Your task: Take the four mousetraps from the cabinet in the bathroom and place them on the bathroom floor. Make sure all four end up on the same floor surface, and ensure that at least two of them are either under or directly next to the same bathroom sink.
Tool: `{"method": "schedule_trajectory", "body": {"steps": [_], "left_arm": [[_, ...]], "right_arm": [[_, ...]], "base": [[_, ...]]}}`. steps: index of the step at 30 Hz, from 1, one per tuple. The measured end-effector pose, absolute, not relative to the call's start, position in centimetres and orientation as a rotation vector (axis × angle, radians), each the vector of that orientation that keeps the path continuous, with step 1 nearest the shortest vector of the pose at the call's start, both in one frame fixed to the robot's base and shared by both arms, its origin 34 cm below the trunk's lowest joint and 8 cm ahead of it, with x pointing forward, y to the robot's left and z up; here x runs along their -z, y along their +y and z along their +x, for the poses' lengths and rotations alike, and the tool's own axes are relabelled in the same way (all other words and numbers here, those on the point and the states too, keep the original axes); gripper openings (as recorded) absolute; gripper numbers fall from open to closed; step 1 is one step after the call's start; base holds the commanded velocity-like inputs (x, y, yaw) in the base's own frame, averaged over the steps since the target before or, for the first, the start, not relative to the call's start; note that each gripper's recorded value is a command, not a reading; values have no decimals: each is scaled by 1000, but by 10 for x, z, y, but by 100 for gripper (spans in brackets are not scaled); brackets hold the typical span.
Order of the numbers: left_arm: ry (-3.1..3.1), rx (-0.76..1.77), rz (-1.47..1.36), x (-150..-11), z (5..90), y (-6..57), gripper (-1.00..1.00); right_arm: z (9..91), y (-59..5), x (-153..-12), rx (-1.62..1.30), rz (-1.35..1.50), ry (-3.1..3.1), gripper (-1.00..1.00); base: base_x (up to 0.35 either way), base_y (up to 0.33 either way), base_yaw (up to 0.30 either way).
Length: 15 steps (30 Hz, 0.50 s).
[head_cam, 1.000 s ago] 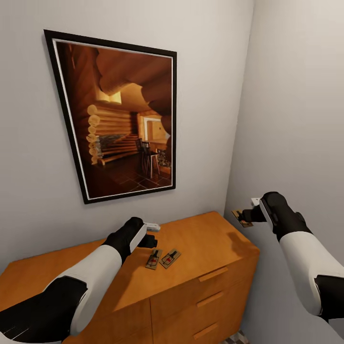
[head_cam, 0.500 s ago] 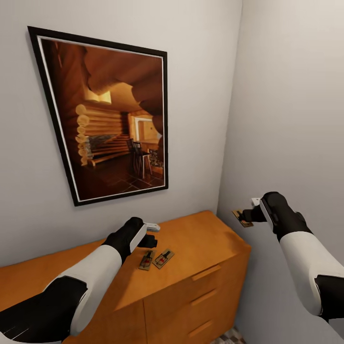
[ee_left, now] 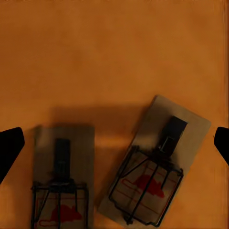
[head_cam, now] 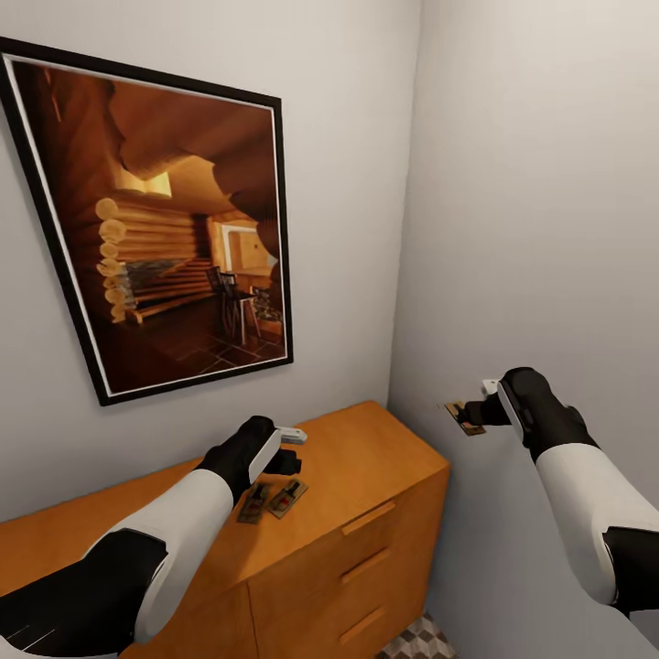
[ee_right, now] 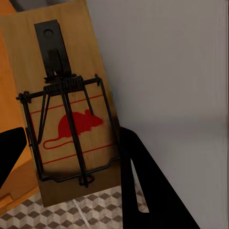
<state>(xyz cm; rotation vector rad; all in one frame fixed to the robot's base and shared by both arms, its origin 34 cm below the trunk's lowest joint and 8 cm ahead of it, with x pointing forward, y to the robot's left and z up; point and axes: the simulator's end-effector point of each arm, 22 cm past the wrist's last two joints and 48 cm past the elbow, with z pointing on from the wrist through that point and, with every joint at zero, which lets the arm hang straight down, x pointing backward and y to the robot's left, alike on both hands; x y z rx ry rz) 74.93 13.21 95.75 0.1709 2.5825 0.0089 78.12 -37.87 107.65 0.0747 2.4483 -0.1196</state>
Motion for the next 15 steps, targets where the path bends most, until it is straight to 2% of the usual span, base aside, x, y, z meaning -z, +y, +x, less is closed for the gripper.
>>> {"method": "schedule_trajectory", "body": {"steps": [15], "left_arm": [[2583,-3,166,-956,749,132,100]], "right_arm": [[781,-379,-1076,120,75,2449,-100]], "base": [[0,0,-11]]}}
